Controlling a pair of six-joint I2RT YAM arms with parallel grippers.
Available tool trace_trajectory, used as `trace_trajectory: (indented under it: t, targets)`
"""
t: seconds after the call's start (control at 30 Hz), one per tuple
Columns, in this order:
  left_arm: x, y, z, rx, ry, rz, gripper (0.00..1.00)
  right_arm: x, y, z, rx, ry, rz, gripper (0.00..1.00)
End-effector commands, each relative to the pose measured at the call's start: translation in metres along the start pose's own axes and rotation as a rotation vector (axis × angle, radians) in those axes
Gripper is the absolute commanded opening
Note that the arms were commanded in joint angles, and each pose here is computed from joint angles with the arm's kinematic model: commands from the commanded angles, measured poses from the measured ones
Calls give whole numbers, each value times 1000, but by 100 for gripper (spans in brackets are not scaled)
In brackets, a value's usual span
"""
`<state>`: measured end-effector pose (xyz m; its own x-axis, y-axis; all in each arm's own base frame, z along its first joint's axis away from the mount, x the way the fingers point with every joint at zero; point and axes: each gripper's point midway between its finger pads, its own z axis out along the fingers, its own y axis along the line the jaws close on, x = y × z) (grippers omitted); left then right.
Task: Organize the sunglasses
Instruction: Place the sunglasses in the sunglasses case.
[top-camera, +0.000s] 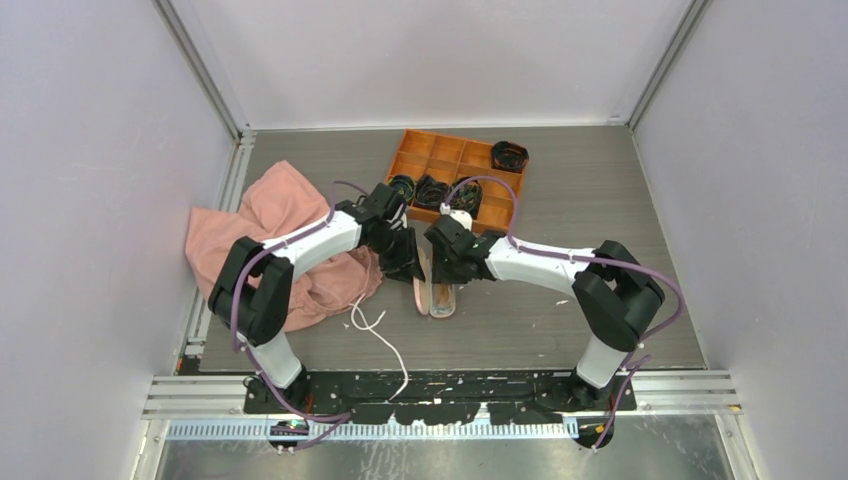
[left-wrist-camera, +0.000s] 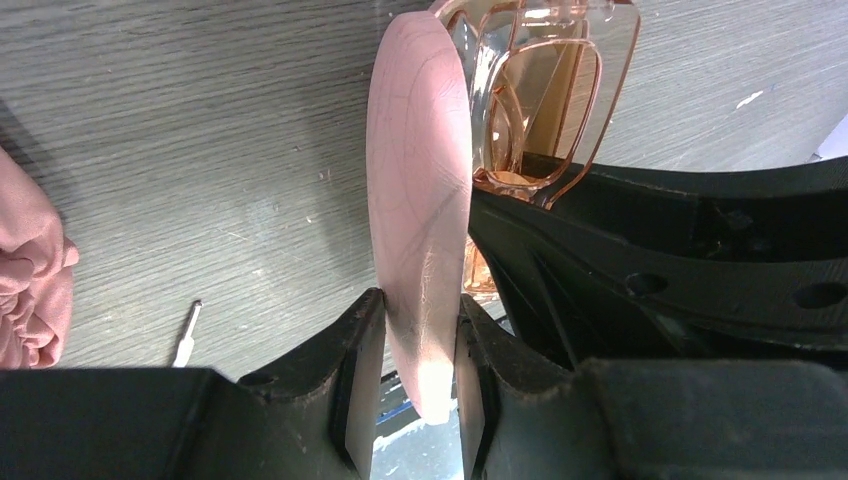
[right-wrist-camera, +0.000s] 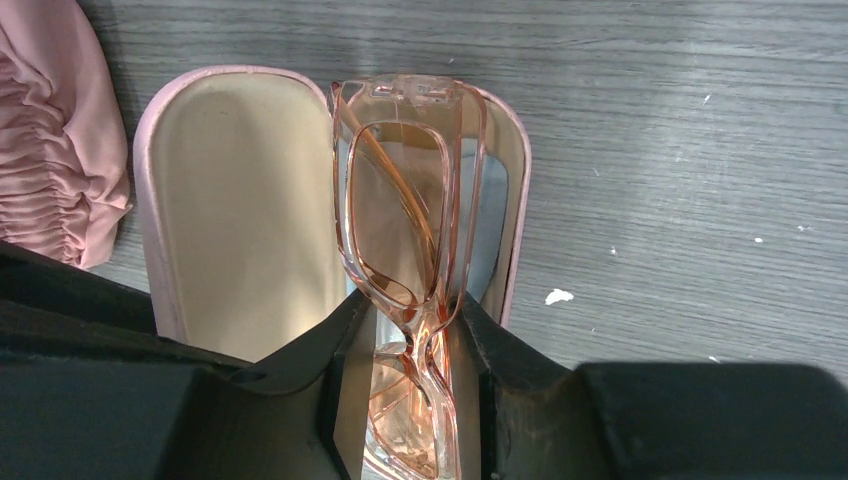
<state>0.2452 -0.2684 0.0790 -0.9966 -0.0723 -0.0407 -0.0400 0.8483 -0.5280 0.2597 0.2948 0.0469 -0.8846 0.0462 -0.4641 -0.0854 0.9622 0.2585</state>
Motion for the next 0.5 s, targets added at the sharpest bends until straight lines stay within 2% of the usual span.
trace_trajectory:
  t: [0.0, 0.47]
  targets:
    - [-1, -11, -12, 34, -32, 22, 32, -6, 7, -2, 2, -50, 24, 27]
    - [-2, -6, -9, 11, -36, 17, 32, 1, 6, -10, 27, -47, 12, 27]
